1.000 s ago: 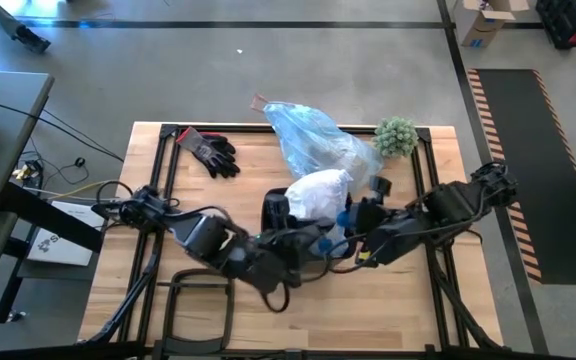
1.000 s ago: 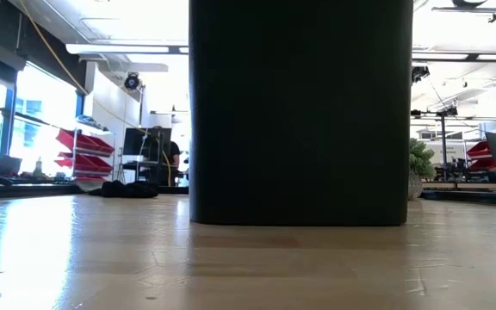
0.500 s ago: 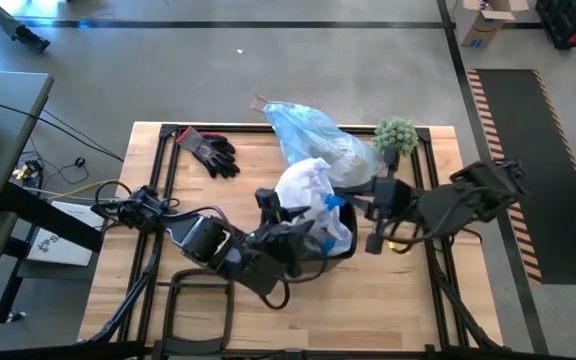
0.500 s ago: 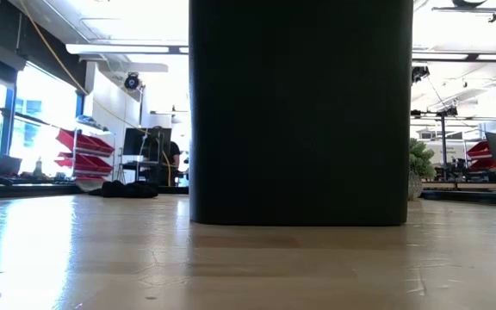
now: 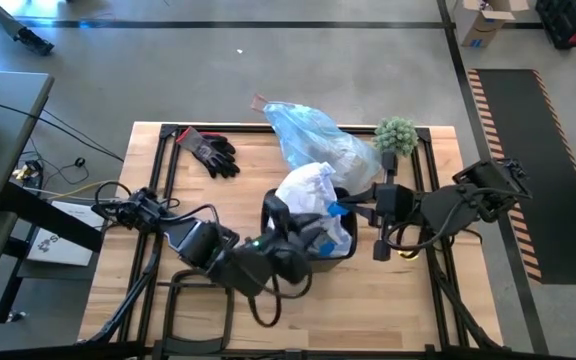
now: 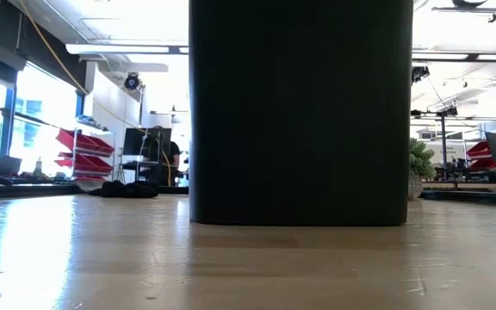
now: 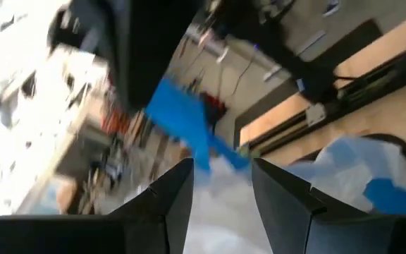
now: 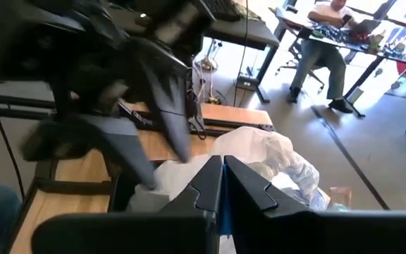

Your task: Place trash/remove bag and relplace

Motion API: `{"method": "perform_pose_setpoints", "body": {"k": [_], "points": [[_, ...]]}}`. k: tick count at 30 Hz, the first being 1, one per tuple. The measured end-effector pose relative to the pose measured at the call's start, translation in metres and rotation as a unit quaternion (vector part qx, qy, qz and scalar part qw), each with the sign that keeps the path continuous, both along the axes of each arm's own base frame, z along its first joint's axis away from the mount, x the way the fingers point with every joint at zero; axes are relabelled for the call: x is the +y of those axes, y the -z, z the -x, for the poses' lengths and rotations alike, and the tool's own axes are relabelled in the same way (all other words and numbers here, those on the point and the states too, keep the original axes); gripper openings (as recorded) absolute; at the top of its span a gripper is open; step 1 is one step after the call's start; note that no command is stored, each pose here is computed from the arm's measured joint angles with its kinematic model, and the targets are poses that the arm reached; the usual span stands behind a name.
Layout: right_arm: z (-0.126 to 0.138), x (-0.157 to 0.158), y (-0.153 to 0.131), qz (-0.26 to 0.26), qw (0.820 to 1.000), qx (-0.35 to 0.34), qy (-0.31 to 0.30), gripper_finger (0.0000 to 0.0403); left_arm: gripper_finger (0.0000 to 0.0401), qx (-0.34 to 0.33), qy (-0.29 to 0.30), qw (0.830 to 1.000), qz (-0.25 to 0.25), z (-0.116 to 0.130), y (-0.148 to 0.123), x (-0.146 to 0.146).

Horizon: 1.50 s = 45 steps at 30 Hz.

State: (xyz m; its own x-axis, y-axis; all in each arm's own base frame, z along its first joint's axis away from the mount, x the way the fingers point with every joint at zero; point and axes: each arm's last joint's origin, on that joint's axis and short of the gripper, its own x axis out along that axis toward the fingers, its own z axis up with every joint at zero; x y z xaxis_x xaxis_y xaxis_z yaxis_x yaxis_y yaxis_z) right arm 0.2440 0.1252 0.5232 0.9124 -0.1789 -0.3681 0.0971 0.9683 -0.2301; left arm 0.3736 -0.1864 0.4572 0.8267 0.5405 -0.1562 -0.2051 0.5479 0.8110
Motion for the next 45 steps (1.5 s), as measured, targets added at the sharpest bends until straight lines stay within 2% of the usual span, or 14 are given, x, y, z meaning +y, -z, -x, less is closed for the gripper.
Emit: {"method": "perform_pose_setpoints", "body": {"k": [3,6,9,11,17,22,26,31,37,40,42,45], "points": [[-0.001,0.002,0.001,-0.009,1.0,0.01,-0.023,0.0,0.0131,0.036,0.038,0.998,-0.048,-0.002,-0.001,0.001],[-0.003,0.005,0.004,-0.014,0.999,0.019,-0.043,0.0,0.0131,0.089,0.073,0.986,-0.119,-0.006,0.001,0.006],[-0.003,0.006,0.006,-0.024,0.997,0.032,-0.07,0.0,0.0133,0.125,0.071,0.975,-0.172,-0.011,0.001,0.016],[-0.002,0.007,0.006,-0.031,0.995,0.038,-0.083,0.0,0.0138,0.134,0.052,0.972,-0.184,-0.014,0.001,0.025],[-0.001,0.008,0.008,-0.042,0.992,0.052,-0.106,0.0,0.0168,0.162,0.006,0.97,-0.183,-0.021,0.006,0.051],[-0.001,0.008,0.008,-0.045,0.991,0.056,-0.111,0.0,0.0181,0.174,-0.018,0.976,-0.133,-0.024,0.015,0.073],[-0.001,0.008,0.009,-0.044,0.991,0.059,-0.111,0.0,0.0179,0.182,0.005,0.98,-0.085,-0.026,0.021,0.083],[-0.001,0.008,0.008,-0.044,0.991,0.059,-0.111,0.0,0.0141,0.187,0.023,0.981,-0.048,-0.027,0.025,0.089],[0.001,0.012,0.009,-0.045,0.989,0.062,-0.128,0.0,0.0024,0.188,-0.007,0.98,-0.063,-0.026,0.024,0.092],[0.005,0.016,0.011,-0.055,0.988,0.073,-0.128,0.0,0.001,0.185,-0.037,0.979,-0.079,-0.025,0.023,0.092],[0.009,0.015,0.016,-0.057,0.989,0.096,-0.098,0.0001,0.0009,0.184,-0.059,0.976,-0.099,-0.023,0.022,0.089],[0.016,0.005,0.027,-0.056,0.988,0.146,-0.017,0.0015,0.0002,0.186,-0.075,0.972,-0.123,-0.018,0.02,0.081]]}}
